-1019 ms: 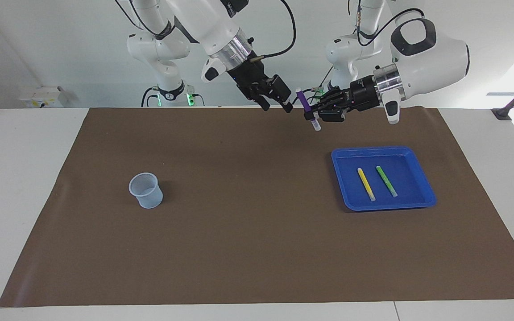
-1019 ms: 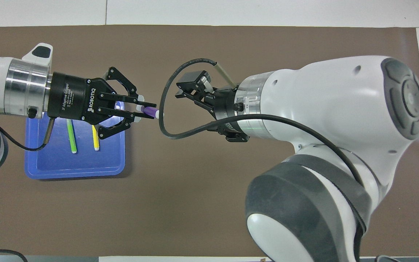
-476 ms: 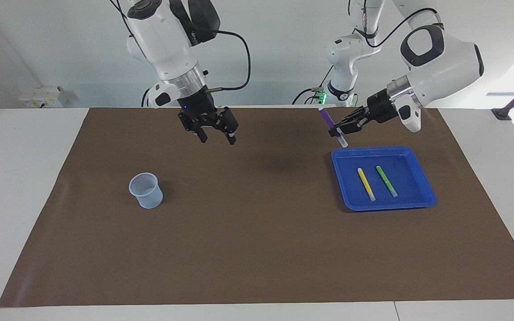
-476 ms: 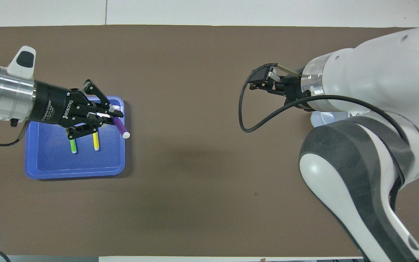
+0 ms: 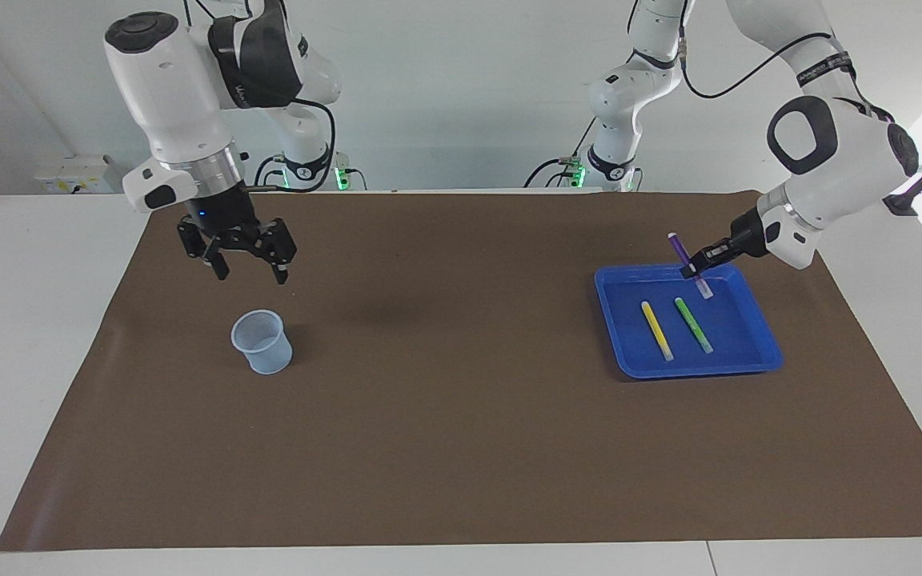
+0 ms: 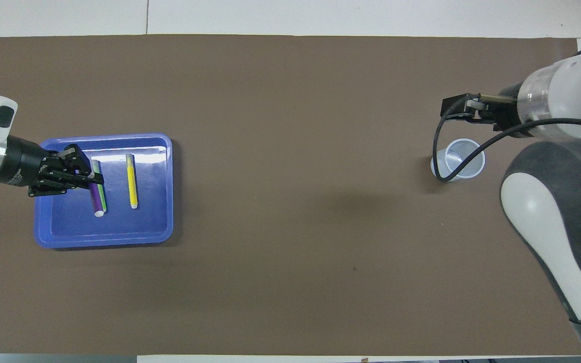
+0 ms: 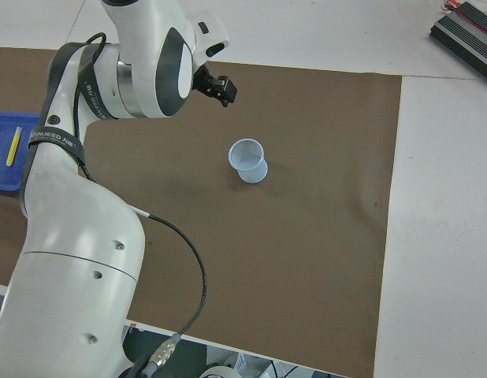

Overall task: Right arm passes pens to left for tray arrangement
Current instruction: 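Lower the purple pen into the tray while the right gripper retracts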

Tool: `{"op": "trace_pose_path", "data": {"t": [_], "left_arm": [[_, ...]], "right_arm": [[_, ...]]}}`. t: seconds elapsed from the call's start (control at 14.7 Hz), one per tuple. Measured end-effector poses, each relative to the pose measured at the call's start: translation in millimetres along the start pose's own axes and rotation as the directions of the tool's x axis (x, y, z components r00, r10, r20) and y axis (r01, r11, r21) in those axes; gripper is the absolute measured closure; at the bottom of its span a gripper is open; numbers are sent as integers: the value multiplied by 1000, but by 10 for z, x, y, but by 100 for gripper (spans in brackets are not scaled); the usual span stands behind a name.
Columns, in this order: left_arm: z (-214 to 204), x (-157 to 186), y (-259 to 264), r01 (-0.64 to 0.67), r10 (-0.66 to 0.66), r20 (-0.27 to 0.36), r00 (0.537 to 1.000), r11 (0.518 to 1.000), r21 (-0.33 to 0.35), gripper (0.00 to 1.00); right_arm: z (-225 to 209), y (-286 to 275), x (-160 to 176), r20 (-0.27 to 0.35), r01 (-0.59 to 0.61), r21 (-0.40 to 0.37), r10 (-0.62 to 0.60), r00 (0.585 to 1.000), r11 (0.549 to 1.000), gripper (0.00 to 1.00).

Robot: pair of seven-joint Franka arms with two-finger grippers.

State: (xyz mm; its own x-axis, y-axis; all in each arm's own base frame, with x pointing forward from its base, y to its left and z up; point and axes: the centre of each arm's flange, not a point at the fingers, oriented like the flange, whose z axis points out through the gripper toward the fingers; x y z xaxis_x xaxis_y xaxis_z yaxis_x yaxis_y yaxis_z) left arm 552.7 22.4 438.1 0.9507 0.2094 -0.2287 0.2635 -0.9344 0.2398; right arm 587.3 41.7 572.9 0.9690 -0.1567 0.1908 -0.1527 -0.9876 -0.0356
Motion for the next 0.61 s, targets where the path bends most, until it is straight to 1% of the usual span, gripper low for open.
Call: {"op": "trace_pose_path", "data": {"t": [0.14, 0.27, 0.34, 0.41, 0.61], "left_arm": [[181, 195, -192, -122, 124, -14, 992, 988, 96, 81], [349, 359, -355, -206, 211, -12, 977, 964, 169, 81], [419, 425, -441, -224, 230, -11, 973, 956, 187, 81], [483, 478, -532, -236, 242, -10, 970, 953, 192, 81], [677, 550, -741, -246, 254, -17, 967, 952, 184, 81]], "right_arm": [[-36, 299, 50, -8, 25, -38, -25, 1000, 999, 0], [-106, 530, 75, -4, 30, -52, -30, 1000, 998, 0], [-174, 595, 86, -1, 33, -55, -33, 999, 998, 0], [-260, 634, 87, 9, 32, -58, -32, 999, 998, 0], [-456, 672, 31, 56, 26, -64, -23, 998, 998, 0]]}}
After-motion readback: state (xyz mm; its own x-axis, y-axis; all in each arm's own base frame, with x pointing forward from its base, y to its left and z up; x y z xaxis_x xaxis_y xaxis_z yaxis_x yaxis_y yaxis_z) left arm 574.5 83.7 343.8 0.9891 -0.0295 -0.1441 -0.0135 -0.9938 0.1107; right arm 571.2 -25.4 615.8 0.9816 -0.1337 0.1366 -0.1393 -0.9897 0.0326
